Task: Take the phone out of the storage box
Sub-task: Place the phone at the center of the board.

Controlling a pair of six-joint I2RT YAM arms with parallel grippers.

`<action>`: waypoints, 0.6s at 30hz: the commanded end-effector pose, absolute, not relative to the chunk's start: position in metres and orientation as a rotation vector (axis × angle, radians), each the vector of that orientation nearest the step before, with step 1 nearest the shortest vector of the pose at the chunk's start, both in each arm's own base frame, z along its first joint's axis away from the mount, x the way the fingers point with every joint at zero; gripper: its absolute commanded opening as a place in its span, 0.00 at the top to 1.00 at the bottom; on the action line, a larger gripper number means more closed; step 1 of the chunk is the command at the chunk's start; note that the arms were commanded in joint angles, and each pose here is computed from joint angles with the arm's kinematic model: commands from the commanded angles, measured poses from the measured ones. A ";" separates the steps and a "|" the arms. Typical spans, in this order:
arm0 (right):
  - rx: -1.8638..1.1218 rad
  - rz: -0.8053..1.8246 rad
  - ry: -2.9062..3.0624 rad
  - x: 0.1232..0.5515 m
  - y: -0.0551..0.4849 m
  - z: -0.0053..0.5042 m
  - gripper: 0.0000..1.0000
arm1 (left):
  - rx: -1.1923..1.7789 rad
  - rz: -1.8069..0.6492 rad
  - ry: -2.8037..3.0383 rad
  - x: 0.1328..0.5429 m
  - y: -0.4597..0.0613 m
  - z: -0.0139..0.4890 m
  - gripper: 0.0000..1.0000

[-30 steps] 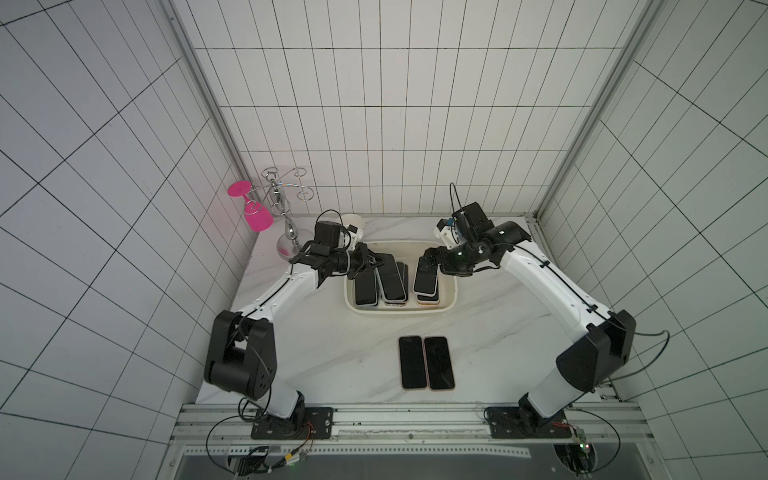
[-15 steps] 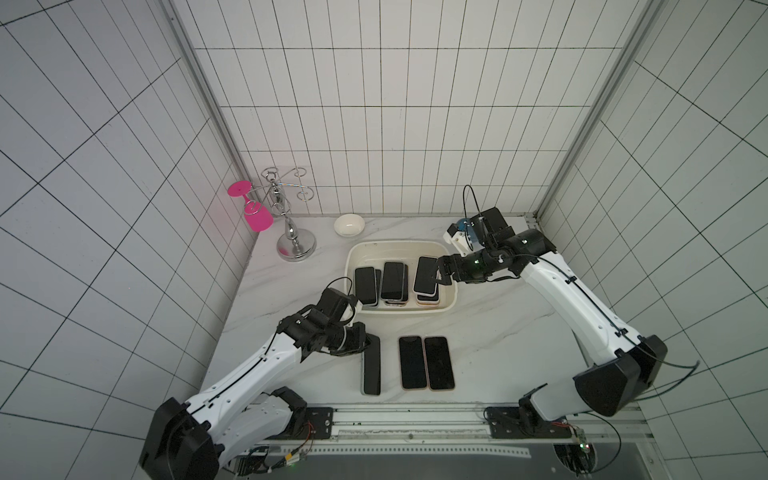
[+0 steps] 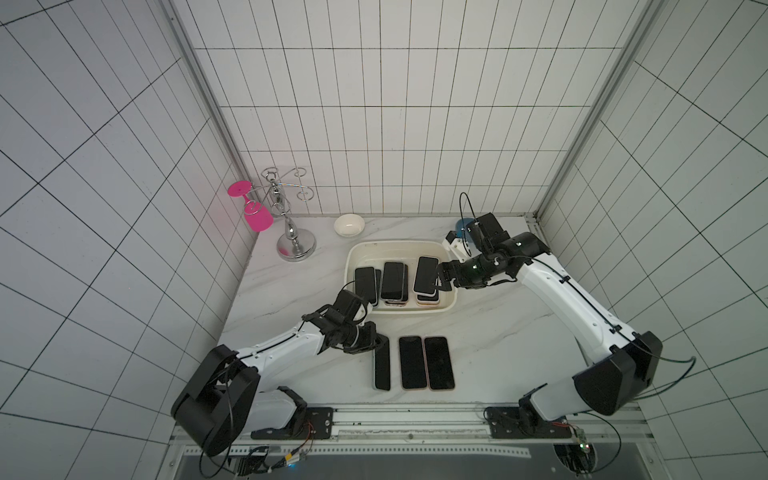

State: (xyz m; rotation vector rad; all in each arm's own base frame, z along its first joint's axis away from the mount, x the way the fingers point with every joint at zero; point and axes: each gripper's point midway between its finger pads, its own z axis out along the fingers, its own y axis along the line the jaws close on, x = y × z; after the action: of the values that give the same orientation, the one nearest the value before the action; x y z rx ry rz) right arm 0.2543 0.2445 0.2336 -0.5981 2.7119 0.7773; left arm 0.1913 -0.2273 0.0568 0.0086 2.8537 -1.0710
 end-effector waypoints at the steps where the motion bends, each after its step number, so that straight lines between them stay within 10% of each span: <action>1: -0.604 0.723 2.761 0.254 0.237 0.217 0.08 | 0.071 -1.166 2.803 0.195 -0.241 0.061 1.00; 14: -0.606 0.672 2.809 0.252 0.231 0.200 0.08 | 0.023 -1.209 2.848 0.185 -0.241 0.042 1.00; 18: -0.604 0.667 2.822 0.251 0.230 0.197 0.08 | 0.000 -1.205 2.869 0.179 -0.237 0.035 0.87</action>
State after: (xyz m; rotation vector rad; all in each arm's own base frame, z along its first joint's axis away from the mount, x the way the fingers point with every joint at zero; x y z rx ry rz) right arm 0.2539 0.2358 0.2089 -0.6006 2.7748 0.7032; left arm 0.1978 -0.2458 0.0566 0.0759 2.7603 -1.2267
